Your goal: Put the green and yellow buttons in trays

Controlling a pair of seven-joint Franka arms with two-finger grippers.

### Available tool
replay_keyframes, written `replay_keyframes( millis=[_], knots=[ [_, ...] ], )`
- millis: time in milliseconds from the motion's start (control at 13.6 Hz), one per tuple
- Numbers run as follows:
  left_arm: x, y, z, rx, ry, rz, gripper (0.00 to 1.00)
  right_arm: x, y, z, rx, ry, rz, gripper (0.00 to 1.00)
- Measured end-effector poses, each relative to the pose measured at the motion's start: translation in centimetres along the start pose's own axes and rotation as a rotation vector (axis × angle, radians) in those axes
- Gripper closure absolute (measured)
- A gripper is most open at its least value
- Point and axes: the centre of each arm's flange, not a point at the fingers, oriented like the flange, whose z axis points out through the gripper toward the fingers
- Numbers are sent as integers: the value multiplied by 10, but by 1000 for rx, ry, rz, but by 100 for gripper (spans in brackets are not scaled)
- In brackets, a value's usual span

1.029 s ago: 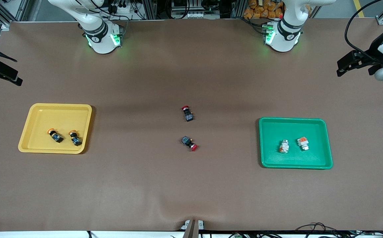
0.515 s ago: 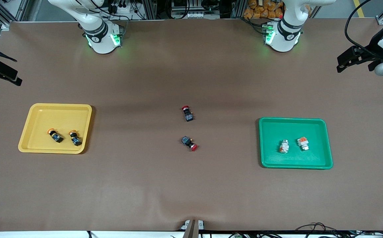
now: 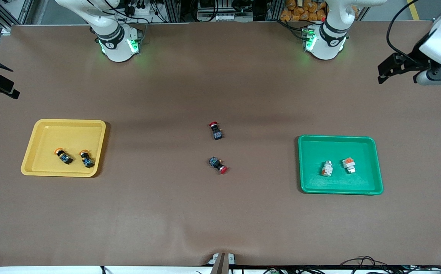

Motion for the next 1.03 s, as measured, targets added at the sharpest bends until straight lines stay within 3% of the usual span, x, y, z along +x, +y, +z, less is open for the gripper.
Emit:
replay_keyframes(
  millis=[368, 1029],
  knots=[
    [-1, 2, -15, -19, 41, 1, 0, 0, 1, 0, 1, -1, 2, 0],
    [8, -23, -12, -19, 36, -66, 0, 0, 1, 0, 1, -1, 2, 0]
  ],
)
